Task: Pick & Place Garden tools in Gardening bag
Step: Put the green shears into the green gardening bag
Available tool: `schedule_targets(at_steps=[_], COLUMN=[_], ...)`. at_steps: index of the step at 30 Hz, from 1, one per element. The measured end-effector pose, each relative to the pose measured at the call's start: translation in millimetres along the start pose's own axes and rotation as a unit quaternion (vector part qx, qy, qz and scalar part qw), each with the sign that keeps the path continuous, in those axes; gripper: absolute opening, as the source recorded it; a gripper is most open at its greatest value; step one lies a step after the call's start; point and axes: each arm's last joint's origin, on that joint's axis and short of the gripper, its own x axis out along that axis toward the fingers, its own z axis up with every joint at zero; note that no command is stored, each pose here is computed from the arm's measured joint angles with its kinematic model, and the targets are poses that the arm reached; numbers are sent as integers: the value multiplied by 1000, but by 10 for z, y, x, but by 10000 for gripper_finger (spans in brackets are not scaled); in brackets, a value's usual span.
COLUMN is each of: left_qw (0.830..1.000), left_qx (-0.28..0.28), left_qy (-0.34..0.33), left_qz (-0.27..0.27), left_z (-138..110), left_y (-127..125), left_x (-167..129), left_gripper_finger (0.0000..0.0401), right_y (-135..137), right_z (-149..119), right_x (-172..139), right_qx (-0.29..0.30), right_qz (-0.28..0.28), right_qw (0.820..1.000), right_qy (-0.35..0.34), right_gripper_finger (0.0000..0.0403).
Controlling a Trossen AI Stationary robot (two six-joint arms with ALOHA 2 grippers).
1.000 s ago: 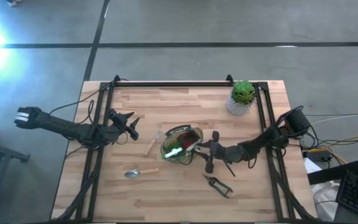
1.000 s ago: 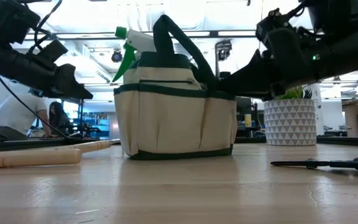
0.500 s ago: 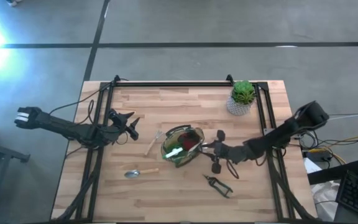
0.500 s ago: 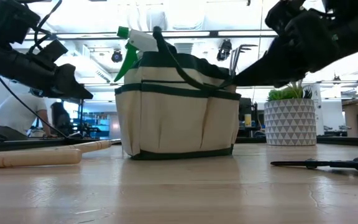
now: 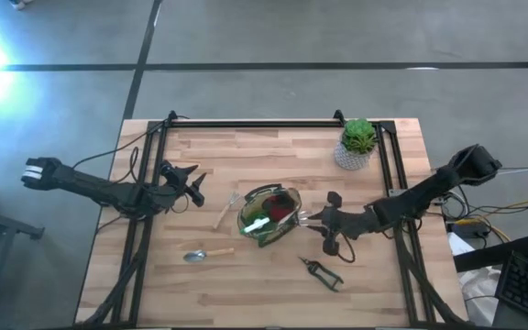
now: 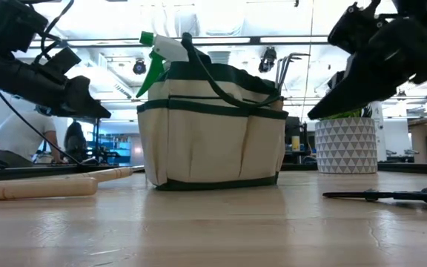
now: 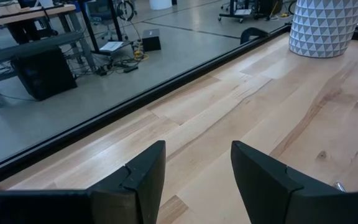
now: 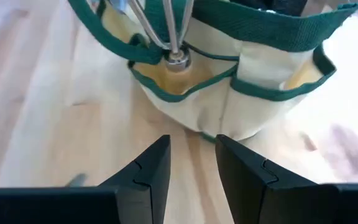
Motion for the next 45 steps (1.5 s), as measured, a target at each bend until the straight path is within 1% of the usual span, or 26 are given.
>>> schedule_targets(at_steps=[2, 5, 7, 12, 14, 21, 27, 31, 34, 38, 42, 45], left_qw=[1000, 1000, 1000, 1000, 1000, 1000, 1000, 1000, 1000, 1000, 1000, 1000], left_qx=[0, 0, 0, 0, 0, 0, 0, 0, 0, 0, 0, 0], left_qy=[0, 0, 0, 0, 0, 0, 0, 0, 0, 0, 0, 0], left_qz=[0, 0, 0, 0, 0, 0, 0, 0, 0, 0, 0, 0], left_z=[-1, 0, -1, 0, 0, -1, -1, -1, -1, 0, 0, 0], left_y=[0, 0, 0, 0, 0, 0, 0, 0, 0, 0, 0, 0], left_x=[0, 0, 0, 0, 0, 0, 0, 0, 0, 0, 0, 0], left_gripper_finger=[186, 186, 186, 186, 186, 186, 186, 186, 186, 186, 186, 186], right_y=[-4, -1, 0, 22, 49, 165, 320, 407, 461, 540, 653, 771], right_z=[25, 48, 60, 33, 13, -61, 34, 98, 118, 85, 48, 13], right_x=[-40, -108, -151, -190, -190, -206, -288, -339, -386, -472, -521, -497], right_qx=[11, 33, 57, 125, 144, 182, 190, 195, 213, 249, 281, 310], right_qz=[14, 61, 87, 148, 167, 189, 219, 214, 201, 173, 156, 151], right_qw=[1000, 997, 994, 978, 971, 955, 948, 944, 938, 922, 906, 886], right_qy=[0, 15, 27, 79, 98, 135, 133, 156, 186, 243, 277, 310], right_gripper_finger=[116, 112, 109, 111, 111, 103, 100, 99, 99, 99, 99, 99])
